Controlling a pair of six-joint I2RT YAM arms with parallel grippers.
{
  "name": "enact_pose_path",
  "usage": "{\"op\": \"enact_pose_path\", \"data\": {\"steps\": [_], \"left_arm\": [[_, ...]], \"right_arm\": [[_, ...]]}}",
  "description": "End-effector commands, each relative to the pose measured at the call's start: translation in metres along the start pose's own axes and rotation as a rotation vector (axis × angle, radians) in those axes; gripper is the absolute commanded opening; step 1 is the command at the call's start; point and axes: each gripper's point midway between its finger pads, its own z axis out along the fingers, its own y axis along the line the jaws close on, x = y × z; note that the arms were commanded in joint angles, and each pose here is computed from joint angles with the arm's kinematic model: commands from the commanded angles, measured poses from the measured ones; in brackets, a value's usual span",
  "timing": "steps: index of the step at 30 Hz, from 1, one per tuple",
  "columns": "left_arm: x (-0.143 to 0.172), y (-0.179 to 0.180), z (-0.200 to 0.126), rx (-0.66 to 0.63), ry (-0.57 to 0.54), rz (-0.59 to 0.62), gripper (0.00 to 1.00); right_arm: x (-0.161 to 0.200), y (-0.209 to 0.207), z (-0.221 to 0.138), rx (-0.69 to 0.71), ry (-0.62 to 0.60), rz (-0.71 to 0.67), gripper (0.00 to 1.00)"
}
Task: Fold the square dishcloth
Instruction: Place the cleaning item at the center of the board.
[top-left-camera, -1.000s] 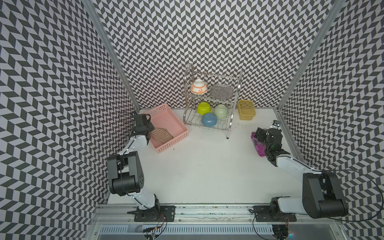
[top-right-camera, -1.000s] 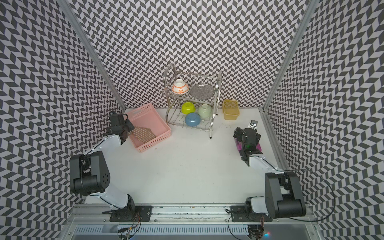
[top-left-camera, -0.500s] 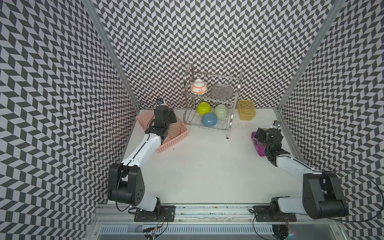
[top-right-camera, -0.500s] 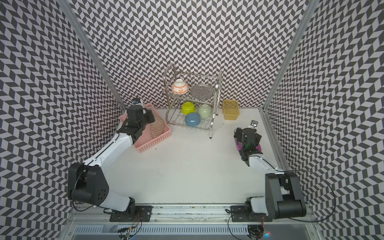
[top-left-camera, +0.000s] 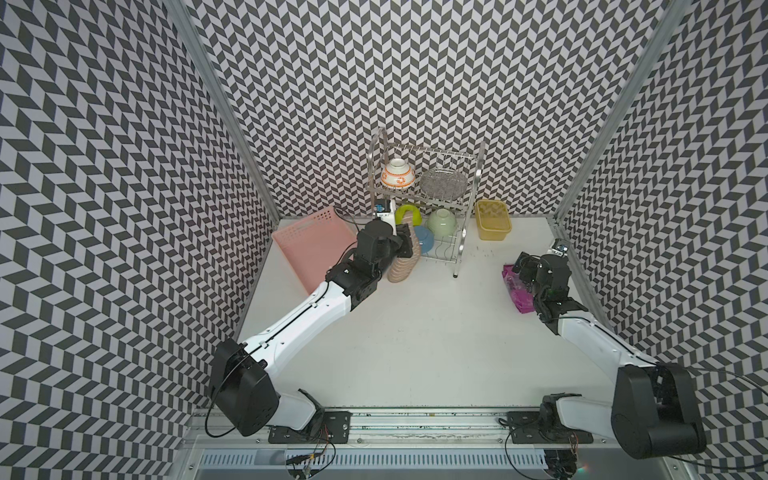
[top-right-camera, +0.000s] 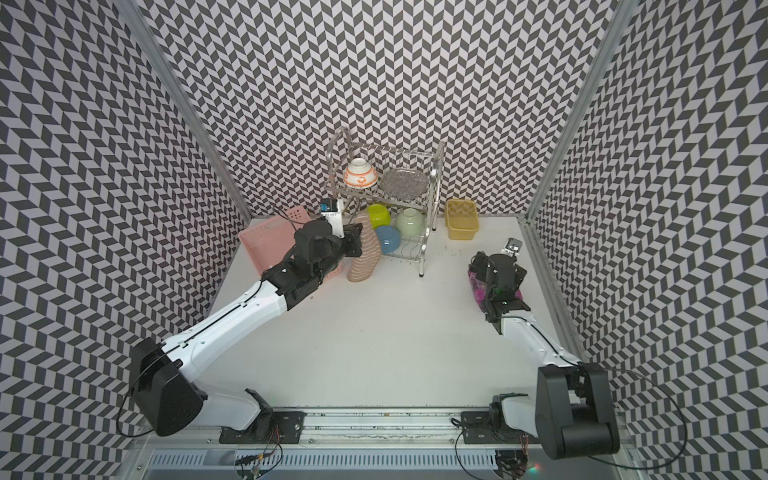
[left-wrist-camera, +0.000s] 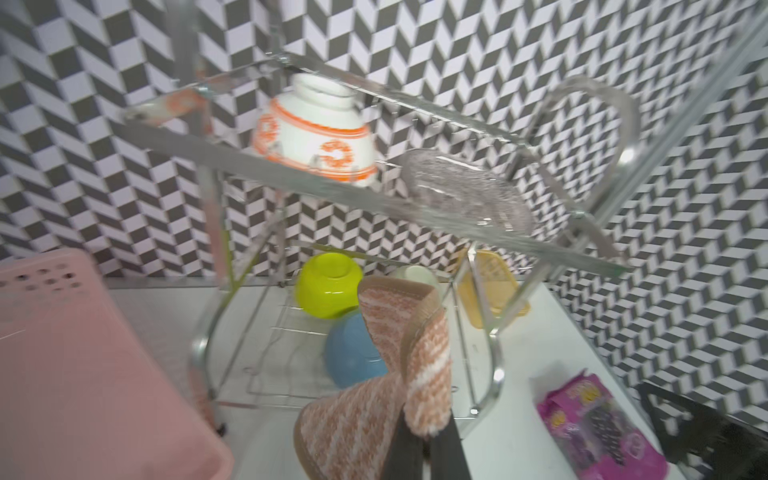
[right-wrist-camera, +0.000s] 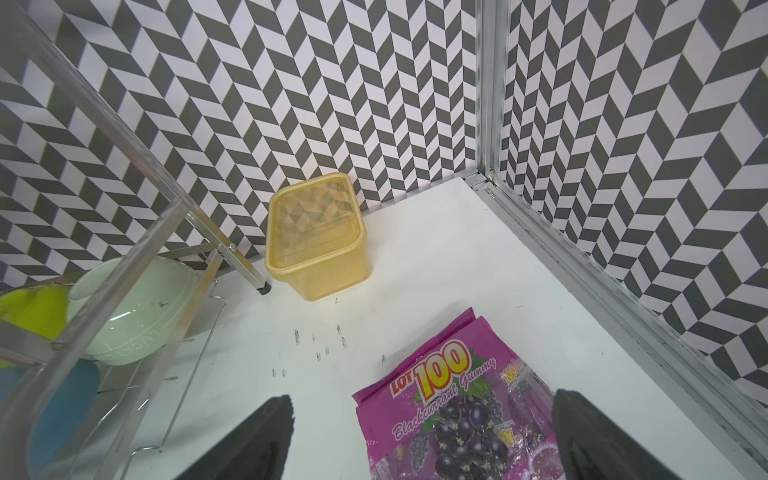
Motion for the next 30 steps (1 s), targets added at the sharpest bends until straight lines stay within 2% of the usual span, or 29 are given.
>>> {"op": "enact_pose_path", "data": {"steps": [1, 6, 11, 13, 16, 20, 25, 30], "left_arm": [[-0.015, -0.039, -0.005, 0.043, -0.071, -0.028, 0.00], [0.023, -0.052, -0.003, 0.042, -0.034, -0.116, 0.00], [0.107, -0.029, 0.006, 0.021, 0.105, -0.183, 0.00], [0.149, -0.015, 0.009, 0.002, 0.177, -0.207, 0.00], [0.196, 0.006, 0.009, -0.048, 0.248, -0.220, 0.01], [0.229, 0.034, 0.000, -0.128, 0.293, -0.185, 0.15], [0.231, 0.059, -0.017, -0.144, 0.282, -0.149, 0.44], [0.230, 0.071, -0.033, -0.103, 0.306, -0.115, 0.63]], "right_arm": [[-0.020, 0.012, -0.009, -0.050, -0.032, 0.046, 1.00], [-0.014, 0.017, -0.013, -0.073, 0.030, 0.083, 1.00], [0.000, 0.028, -0.013, -0.104, 0.113, 0.100, 1.00], [0.009, 0.031, -0.011, -0.099, 0.152, 0.092, 1.00], [0.028, 0.044, -0.009, -0.113, 0.217, 0.060, 1.00], [0.064, 0.071, -0.012, -0.151, 0.316, -0.019, 0.98], [0.108, 0.110, -0.034, -0.244, 0.438, -0.113, 0.95], [0.143, 0.127, -0.066, -0.343, 0.558, -0.129, 0.91]]}}
